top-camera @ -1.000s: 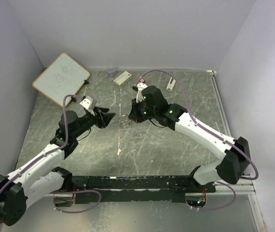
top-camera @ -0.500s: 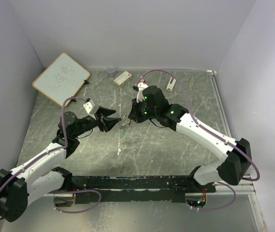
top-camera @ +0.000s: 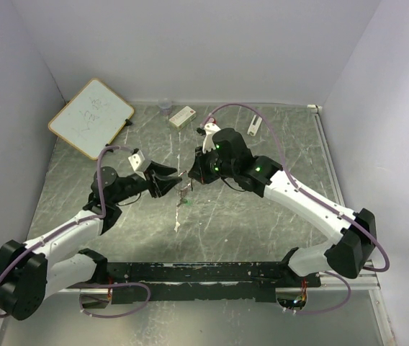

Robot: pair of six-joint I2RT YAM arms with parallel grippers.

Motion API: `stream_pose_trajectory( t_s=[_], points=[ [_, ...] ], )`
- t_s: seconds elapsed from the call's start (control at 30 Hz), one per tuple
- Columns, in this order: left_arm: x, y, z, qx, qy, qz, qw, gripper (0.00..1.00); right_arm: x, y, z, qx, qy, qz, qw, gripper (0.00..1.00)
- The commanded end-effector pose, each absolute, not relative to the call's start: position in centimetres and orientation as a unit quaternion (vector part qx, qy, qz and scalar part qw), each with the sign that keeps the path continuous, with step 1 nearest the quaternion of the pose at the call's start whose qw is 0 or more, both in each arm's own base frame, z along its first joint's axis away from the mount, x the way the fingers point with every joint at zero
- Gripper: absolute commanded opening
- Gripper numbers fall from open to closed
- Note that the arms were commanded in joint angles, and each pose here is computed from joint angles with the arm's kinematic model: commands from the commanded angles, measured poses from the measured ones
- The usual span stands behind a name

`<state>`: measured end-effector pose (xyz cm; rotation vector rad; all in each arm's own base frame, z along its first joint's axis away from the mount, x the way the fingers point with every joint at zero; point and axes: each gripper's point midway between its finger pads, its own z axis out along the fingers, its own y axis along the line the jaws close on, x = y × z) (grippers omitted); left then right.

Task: Remove the keys from the keyring

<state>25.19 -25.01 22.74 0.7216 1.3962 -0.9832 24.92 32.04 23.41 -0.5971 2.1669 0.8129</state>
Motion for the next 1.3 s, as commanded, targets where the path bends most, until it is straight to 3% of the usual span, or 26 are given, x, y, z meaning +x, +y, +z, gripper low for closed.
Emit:
stream_pose_trajectory(
  t_s=[0.0, 0.2, 0.37, 0.4, 0.63, 0.9, 1.13, 1.27],
  points=[
    [23.6, -26.1, 23.2, 0.339, 0.57, -0.46, 0.59, 0.53, 24.9, 32.8, 26.6, -0.232, 0.818, 0.343, 0.398, 0.0],
    [23.1, -26.9, 22.2, 0.352, 0.575, -0.463, 0.575, 0.46, 25.0, 33.0, 26.7, -0.232, 0.818, 0.342, 0.399, 0.0],
    [23.8, -27.1, 21.3, 0.351, 0.597, -0.446, 0.567, 0.1, 25.0, 33.2, 26.7, -0.233, 0.818, 0.344, 0.399, 0.0],
    [24.5, -26.9, 21.5, 0.341, 0.604, -0.434, 0.575, 0.07, 25.0, 33.2, 26.7, -0.233, 0.818, 0.343, 0.399, 0.0],
    [27.6, -24.7, 23.1, 0.29, 0.634, -0.348, 0.627, 0.07, 25.3, 32.9, 26.4, -0.224, 0.815, 0.339, 0.413, 0.0],
    [28.6, -24.5, 27.6, 0.292, 0.602, -0.324, 0.669, 0.07, 26.0, 32.9, 26.0, -0.213, 0.806, 0.336, 0.439, 0.01],
    [29.7, -24.8, 30.1, 0.306, 0.644, -0.302, 0.633, 0.07, 27.6, 30.2, 26.6, -0.175, 0.791, 0.29, 0.508, 0.26],
    [29.3, -24.2, 31.0, 0.31, 0.659, -0.288, 0.621, 0.07, 27.9, 29.0, 27.5, -0.159, 0.774, 0.282, 0.545, 0.3]
  ],
)
